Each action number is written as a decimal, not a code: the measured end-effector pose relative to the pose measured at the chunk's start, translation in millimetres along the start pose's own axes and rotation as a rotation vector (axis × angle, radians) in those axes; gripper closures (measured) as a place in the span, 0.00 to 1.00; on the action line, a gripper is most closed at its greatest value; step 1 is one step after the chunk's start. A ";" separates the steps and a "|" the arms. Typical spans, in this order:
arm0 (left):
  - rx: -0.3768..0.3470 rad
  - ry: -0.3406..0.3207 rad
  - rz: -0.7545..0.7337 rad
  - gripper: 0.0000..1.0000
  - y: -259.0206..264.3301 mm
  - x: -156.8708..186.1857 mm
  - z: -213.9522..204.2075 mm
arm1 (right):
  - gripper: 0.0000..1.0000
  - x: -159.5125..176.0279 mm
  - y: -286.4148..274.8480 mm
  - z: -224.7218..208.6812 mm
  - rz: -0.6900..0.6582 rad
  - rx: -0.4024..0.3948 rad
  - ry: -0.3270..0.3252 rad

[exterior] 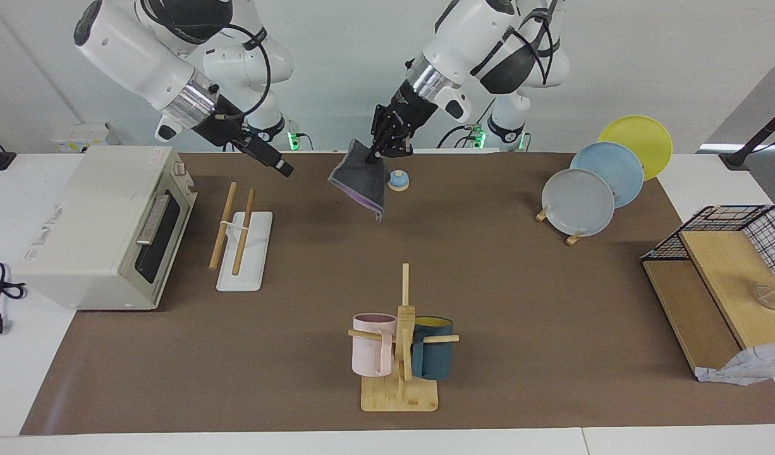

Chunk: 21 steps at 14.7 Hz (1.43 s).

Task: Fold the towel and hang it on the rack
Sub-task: 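Grasp the towel with the right gripper while the left gripper holds it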

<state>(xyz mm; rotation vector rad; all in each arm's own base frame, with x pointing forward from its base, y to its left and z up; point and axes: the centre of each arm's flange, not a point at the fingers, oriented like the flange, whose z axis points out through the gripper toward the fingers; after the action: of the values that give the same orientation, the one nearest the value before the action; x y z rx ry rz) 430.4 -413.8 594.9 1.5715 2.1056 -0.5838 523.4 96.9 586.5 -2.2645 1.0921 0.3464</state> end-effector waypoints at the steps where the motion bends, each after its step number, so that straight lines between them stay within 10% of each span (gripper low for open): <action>1: 0.000 -0.001 -0.006 0.96 -2.7 -1.0 1.1 | 0.00 -6.2 -4.9 4.6 0.083 0.030 -0.015; 5: -0.007 -0.007 -0.023 0.96 -4.2 -1.5 0.2 | 0.00 -23.6 -17.8 28.5 0.311 0.099 -0.061; 15: -0.020 -0.019 -0.051 0.96 -3.8 -2.9 -2.8 | 0.00 -41.9 -17.7 74.2 0.370 0.106 -0.042; 21: -0.020 -0.020 -0.055 0.96 -3.7 -2.9 -2.8 | 0.62 -52.7 -28.0 87.5 0.370 0.148 -0.064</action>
<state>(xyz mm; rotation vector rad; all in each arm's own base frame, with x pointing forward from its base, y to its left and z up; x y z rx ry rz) 427.3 -415.4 599.1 1.4944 2.1394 -0.5924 514.0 197.0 553.3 -1.9053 1.4535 0.4656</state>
